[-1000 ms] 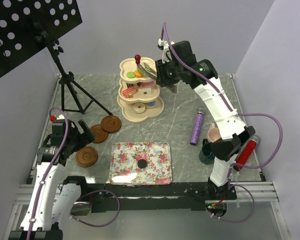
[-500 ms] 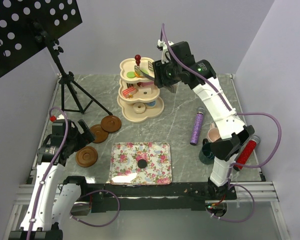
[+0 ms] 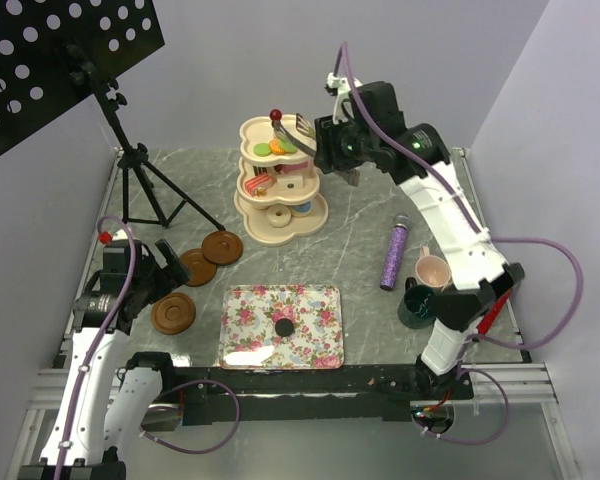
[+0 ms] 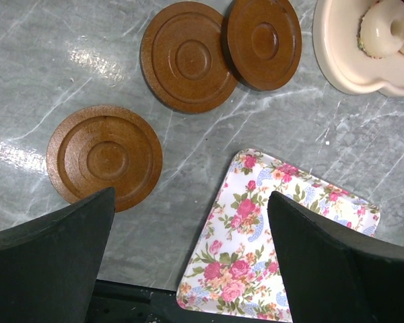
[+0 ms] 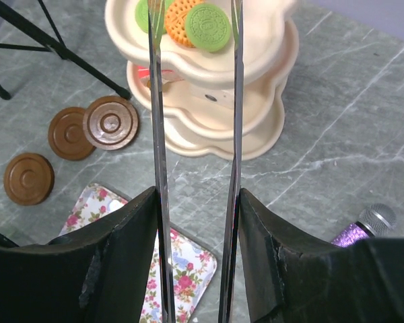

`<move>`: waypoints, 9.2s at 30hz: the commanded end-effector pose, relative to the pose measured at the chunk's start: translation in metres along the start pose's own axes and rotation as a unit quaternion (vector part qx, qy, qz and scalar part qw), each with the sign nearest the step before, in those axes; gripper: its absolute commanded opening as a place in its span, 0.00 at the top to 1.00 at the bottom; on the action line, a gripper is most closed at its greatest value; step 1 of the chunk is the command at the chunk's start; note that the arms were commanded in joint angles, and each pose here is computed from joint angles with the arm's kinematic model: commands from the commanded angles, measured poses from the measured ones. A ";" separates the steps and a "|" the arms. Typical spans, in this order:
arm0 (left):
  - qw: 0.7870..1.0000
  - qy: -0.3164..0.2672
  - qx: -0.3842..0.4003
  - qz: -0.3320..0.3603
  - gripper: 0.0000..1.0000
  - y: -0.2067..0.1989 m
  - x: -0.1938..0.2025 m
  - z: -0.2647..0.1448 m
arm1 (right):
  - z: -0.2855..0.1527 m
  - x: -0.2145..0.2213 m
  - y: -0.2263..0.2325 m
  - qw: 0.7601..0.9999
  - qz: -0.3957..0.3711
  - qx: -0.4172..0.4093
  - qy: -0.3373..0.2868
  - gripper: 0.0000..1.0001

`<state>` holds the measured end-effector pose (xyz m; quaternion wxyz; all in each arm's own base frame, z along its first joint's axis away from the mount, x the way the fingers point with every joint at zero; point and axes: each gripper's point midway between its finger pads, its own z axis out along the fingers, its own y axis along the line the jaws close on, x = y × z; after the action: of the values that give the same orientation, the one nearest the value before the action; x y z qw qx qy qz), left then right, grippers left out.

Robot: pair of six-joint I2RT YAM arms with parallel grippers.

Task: Serve the afternoon tea

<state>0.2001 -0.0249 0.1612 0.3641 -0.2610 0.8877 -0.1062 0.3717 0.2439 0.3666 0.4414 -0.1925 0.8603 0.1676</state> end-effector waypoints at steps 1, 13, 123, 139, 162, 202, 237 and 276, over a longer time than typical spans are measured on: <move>1.000 -0.013 0.024 0.005 0.00 -0.009 -0.007 -0.003 | -0.068 -0.030 0.013 0.996 0.001 -0.012 -0.094 0.45; 0.999 -0.021 0.028 0.003 0.00 -0.010 -0.008 -0.007 | -0.102 0.118 0.049 0.999 -0.010 -0.034 -0.005 0.46; 1.000 -0.018 0.025 -0.006 0.00 -0.009 -0.007 -0.007 | -0.028 -0.002 -0.019 0.997 -0.017 -0.017 -0.074 0.64; 1.000 -0.016 0.024 -0.006 0.00 -0.009 -0.006 -0.007 | -0.008 0.011 -0.022 0.999 -0.006 -0.023 -0.044 0.52; 1.000 -0.015 0.023 -0.004 0.00 -0.008 -0.006 -0.006 | -0.055 -0.027 -0.016 0.993 0.001 -0.024 -0.119 0.41; 0.999 -0.017 0.028 0.005 0.00 -0.009 -0.007 -0.005 | -0.041 0.332 0.068 0.924 -0.195 -0.226 0.238 0.48; 0.999 -0.011 0.038 0.013 0.00 -0.013 -0.005 -0.005 | -0.023 0.396 0.031 0.863 -0.226 -0.079 0.445 0.37; 0.997 -0.029 0.062 -0.030 0.10 -0.042 -0.038 0.004 | -0.052 0.213 0.006 0.995 -0.067 -0.012 0.071 0.12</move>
<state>0.2141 -0.0337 0.1807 0.3817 -0.2594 0.8764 -0.1377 0.1867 0.1958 0.1752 0.2810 -0.3543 0.8831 0.1253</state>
